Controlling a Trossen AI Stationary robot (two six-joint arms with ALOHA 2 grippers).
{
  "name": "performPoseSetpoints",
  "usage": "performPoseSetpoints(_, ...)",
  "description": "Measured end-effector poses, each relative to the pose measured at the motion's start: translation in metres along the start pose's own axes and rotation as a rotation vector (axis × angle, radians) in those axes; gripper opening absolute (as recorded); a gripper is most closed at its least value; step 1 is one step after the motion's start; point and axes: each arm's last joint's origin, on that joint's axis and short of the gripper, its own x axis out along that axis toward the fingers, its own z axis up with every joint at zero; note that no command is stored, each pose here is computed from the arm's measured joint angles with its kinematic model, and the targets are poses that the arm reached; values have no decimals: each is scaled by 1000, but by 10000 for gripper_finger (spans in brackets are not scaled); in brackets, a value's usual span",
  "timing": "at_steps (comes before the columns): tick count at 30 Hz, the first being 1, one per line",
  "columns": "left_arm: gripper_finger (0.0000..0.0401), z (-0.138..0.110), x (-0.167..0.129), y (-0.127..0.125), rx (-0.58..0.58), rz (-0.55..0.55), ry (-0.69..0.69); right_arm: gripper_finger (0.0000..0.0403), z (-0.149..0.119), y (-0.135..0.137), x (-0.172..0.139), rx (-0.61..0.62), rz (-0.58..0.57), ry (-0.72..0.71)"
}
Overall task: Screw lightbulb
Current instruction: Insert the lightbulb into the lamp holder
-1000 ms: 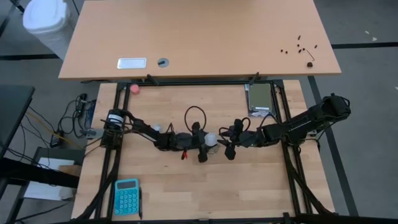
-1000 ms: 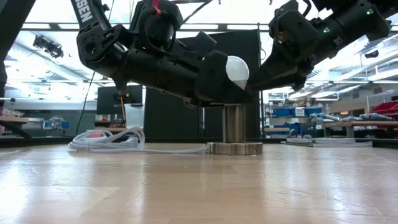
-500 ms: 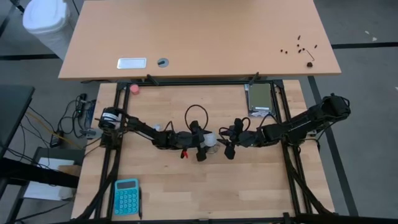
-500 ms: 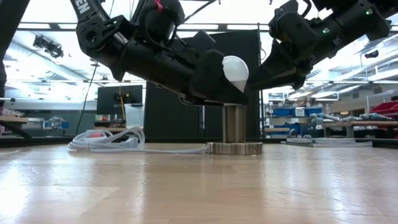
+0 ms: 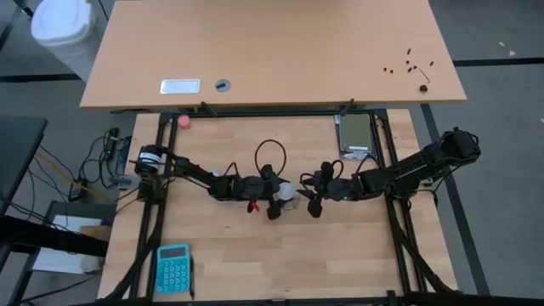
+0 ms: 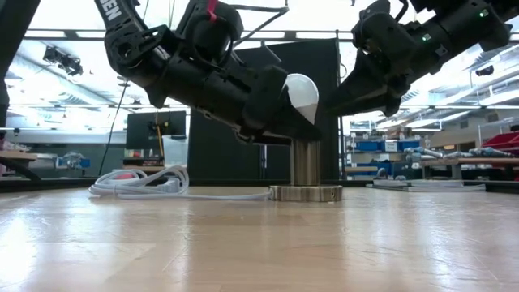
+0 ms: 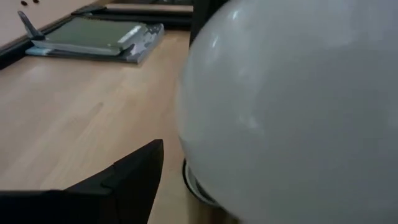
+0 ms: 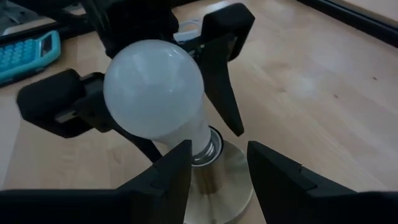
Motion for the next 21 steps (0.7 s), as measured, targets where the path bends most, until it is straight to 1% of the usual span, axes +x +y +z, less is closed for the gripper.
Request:
performPoseSetpoints(3,309,-1,-2,-1,7,-2,30,168,0,0,0,-2,0,3)
performPoseSetpoints(8,309,9,-10,-5,12,2,24,168,-1,0,0,0,-1,4)
performPoseSetpoints(13,309,15,-17,-5,31,4,52,168,-2,1,-1,10,1,9)
performPoseSetpoints(18,309,12,-18,-10,44,-4,72,168,-3,2,-3,23,-43,-8)
performPoseSetpoints(21,309,12,-19,-12,50,11,70,168,-4,3,-3,18,-60,-19)
